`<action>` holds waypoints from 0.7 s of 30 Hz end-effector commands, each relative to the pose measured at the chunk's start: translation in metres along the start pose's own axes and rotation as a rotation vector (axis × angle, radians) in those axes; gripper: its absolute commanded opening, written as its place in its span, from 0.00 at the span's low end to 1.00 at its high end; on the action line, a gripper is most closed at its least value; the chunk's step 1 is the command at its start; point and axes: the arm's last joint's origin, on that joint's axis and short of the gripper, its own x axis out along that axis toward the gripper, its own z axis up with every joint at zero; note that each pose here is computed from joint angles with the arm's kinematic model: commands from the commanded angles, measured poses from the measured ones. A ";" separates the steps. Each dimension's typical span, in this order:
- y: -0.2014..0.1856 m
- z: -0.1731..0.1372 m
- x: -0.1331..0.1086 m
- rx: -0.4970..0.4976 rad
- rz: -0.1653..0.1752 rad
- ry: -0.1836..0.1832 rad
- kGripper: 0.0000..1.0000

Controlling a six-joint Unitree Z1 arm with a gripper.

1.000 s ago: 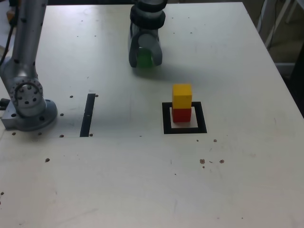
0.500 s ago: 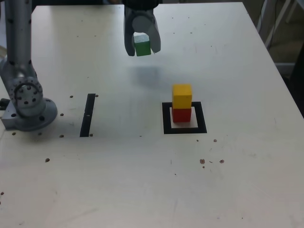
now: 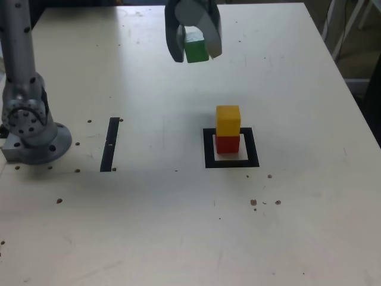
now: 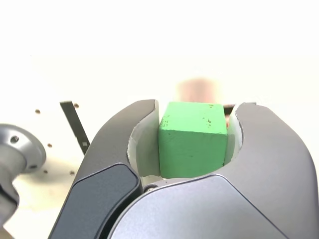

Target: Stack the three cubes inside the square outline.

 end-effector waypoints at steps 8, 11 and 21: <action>-0.052 0.031 -0.020 0.070 -0.017 0.027 0.19; -0.066 0.041 -0.022 0.084 -0.017 0.040 0.19; -0.082 0.058 -0.007 0.072 -0.037 0.107 0.19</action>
